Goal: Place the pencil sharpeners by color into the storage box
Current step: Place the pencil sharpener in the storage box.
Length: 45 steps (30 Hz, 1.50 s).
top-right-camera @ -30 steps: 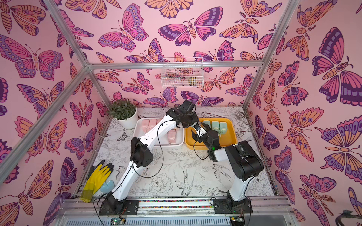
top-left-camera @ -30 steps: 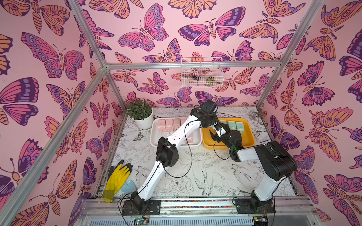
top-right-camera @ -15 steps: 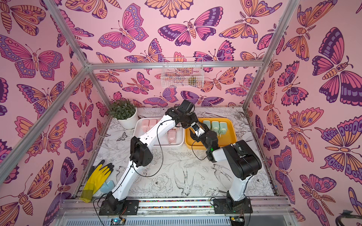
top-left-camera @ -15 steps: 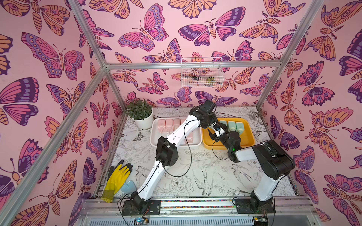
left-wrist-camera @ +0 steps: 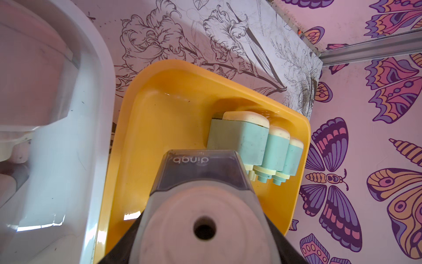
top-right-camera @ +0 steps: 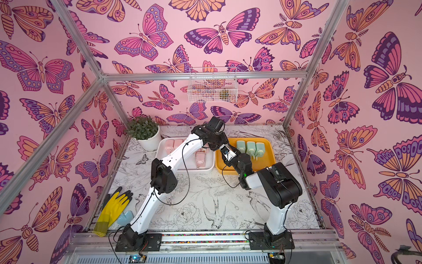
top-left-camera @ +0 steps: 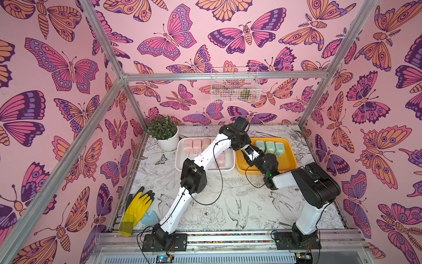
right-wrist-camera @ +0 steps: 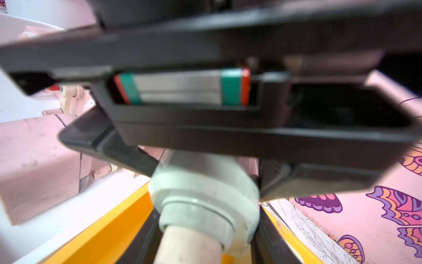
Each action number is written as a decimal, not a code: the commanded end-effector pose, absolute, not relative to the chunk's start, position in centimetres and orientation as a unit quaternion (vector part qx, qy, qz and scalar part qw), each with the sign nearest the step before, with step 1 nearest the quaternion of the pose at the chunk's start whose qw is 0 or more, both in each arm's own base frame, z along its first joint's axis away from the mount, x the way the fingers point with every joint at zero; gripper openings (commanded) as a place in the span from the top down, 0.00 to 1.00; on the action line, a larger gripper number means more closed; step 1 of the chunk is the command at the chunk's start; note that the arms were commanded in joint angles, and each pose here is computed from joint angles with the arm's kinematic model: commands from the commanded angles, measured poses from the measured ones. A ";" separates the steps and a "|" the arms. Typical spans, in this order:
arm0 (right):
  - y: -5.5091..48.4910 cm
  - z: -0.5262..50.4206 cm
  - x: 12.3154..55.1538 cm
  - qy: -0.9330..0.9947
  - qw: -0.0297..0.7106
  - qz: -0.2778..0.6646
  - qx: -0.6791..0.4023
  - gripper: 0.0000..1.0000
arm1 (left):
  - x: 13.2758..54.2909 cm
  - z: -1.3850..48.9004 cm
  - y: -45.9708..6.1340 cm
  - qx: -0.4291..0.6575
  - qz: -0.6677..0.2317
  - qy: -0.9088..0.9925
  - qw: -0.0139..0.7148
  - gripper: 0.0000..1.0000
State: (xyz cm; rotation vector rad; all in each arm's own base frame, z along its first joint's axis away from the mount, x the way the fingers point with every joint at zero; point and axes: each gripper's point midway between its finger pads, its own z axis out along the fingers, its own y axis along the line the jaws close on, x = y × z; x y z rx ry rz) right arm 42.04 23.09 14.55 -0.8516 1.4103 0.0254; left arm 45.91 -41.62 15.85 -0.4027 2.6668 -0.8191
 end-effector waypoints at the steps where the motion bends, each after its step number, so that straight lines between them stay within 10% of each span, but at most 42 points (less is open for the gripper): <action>1: 24.3 17.1 41.9 0.603 0.709 0.040 -0.363 0.56 | 44.3 19.0 -43.3 -0.125 -0.334 0.923 0.148 0.87; 5: 23.8 16.8 41.9 0.611 0.706 0.031 -0.357 0.57 | 44.6 19.3 -43.1 -0.118 -0.331 0.922 0.160 0.55; 12: 22.6 14.9 41.6 0.645 0.689 0.032 -0.329 0.60 | 45.2 18.1 -43.1 -0.112 -0.325 0.925 0.163 0.34; 17: 22.1 13.6 41.2 0.668 0.677 0.050 -0.305 0.60 | 46.0 17.6 -43.6 -0.093 -0.327 0.924 0.177 0.00; 45: 20.2 11.7 46.4 0.819 0.561 0.109 -0.043 0.58 | 43.4 25.6 -26.6 -0.009 -0.194 0.885 0.424 0.00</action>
